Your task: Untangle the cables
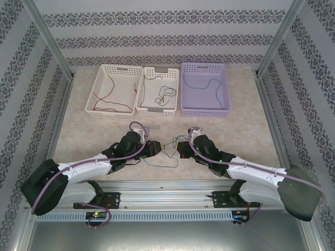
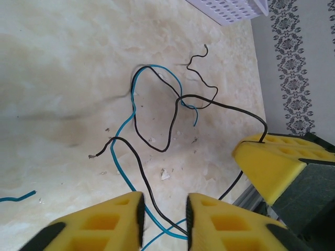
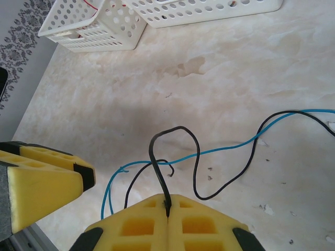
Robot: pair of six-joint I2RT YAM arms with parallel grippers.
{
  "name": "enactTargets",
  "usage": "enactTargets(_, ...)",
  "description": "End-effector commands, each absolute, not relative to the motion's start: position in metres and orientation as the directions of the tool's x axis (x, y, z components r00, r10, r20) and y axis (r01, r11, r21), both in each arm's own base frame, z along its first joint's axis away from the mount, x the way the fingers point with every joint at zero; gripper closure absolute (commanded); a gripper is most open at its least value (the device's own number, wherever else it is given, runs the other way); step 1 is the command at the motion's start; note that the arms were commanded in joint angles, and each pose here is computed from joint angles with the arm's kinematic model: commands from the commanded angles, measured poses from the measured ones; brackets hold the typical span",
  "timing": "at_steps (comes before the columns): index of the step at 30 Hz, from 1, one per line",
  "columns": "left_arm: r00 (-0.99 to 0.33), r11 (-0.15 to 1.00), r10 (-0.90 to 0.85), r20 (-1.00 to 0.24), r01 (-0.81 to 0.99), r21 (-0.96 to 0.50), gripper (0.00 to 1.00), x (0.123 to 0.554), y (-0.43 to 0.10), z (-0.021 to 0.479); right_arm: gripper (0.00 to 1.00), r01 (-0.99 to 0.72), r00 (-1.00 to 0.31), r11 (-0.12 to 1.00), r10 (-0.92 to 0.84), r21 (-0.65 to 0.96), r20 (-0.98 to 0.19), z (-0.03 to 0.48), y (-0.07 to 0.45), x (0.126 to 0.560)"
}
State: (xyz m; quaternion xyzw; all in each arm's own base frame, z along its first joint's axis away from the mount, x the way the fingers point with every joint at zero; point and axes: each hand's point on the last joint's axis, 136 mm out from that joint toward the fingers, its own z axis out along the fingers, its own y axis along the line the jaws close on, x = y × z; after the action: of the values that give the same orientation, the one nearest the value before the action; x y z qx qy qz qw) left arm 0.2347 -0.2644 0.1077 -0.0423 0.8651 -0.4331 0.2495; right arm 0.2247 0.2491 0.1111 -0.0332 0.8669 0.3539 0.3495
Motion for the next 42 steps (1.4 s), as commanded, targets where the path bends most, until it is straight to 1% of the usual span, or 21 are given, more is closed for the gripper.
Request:
enactTargets(1, -0.878, 0.637, -0.261, -0.401, 0.155, -0.755, 0.65, 0.23, -0.266, 0.104, 1.0, -0.298, -0.751, 0.748, 0.2, 0.593, -0.629, 0.111, 0.247, 0.223)
enactTargets(4, -0.881, 0.648, -0.257, -0.397, 0.148, -0.748, 0.59, 0.229, -0.263, 0.099, 1.0, -0.297, -0.749, 0.749, 0.201, 0.592, -0.631, 0.111, 0.246, 0.223)
enactTargets(8, -0.881, 0.646, -0.262, -0.394, 0.143, -0.75, 0.59, 0.231, -0.265, 0.098, 1.0, -0.294, -0.753, 0.746, 0.205, 0.597, -0.626, 0.109, 0.247, 0.223)
enactTargets(10, -0.884, 0.641, -0.259, -0.389, 0.144, -0.754, 0.6, 0.232, -0.268, 0.099, 1.0, -0.295, -0.755, 0.745, 0.203, 0.599, -0.624, 0.109, 0.249, 0.223)
enactTargets(14, -0.894, 0.63, -0.247, -0.373, 0.145, -0.763, 0.67, 0.234, -0.276, 0.096, 1.0, -0.293, -0.755, 0.745, 0.205, 0.6, -0.623, 0.109, 0.249, 0.223)
enactTargets(24, -0.899, 0.625, -0.256, -0.355, 0.126, -0.77, 0.7, 0.235, -0.277, 0.089, 1.0, -0.293, -0.757, 0.742, 0.205, 0.603, -0.62, 0.108, 0.25, 0.224)
enactTargets(31, -0.907, 0.6, -0.262, -0.329, 0.113, -0.792, 0.79, 0.236, -0.284, 0.084, 1.0, -0.291, -0.759, 0.74, 0.208, 0.607, -0.617, 0.108, 0.251, 0.223)
enactTargets(33, -0.909, 0.602, -0.261, -0.326, 0.11, -0.79, 0.86, 0.236, -0.283, 0.083, 1.0, -0.291, -0.76, 0.742, 0.204, 0.604, -0.616, 0.107, 0.25, 0.222)
enactTargets(35, -0.907, 0.609, -0.26, -0.331, 0.112, -0.785, 0.99, 0.235, -0.281, 0.084, 1.0, -0.288, -0.759, 0.747, 0.203, 0.599, -0.619, 0.106, 0.248, 0.222)
enactTargets(38, -0.893, 0.647, -0.267, -0.362, 0.112, -0.754, 1.0, 0.234, -0.265, 0.092, 1.0, -0.259, -0.747, 0.783, 0.208, 0.565, -0.631, 0.101, 0.236, 0.224)
enactTargets(40, -0.875, 0.679, -0.279, -0.395, 0.111, -0.725, 1.0, 0.234, -0.246, 0.103, 1.0, -0.219, -0.731, 0.808, 0.236, 0.547, -0.641, 0.1, 0.222, 0.227)
enactTargets(42, -0.854, 0.713, -0.292, -0.43, 0.106, -0.693, 1.0, 0.233, -0.224, 0.116, 1.0, -0.166, -0.73, 0.826, 0.264, 0.539, -0.63, 0.088, 0.202, 0.227)
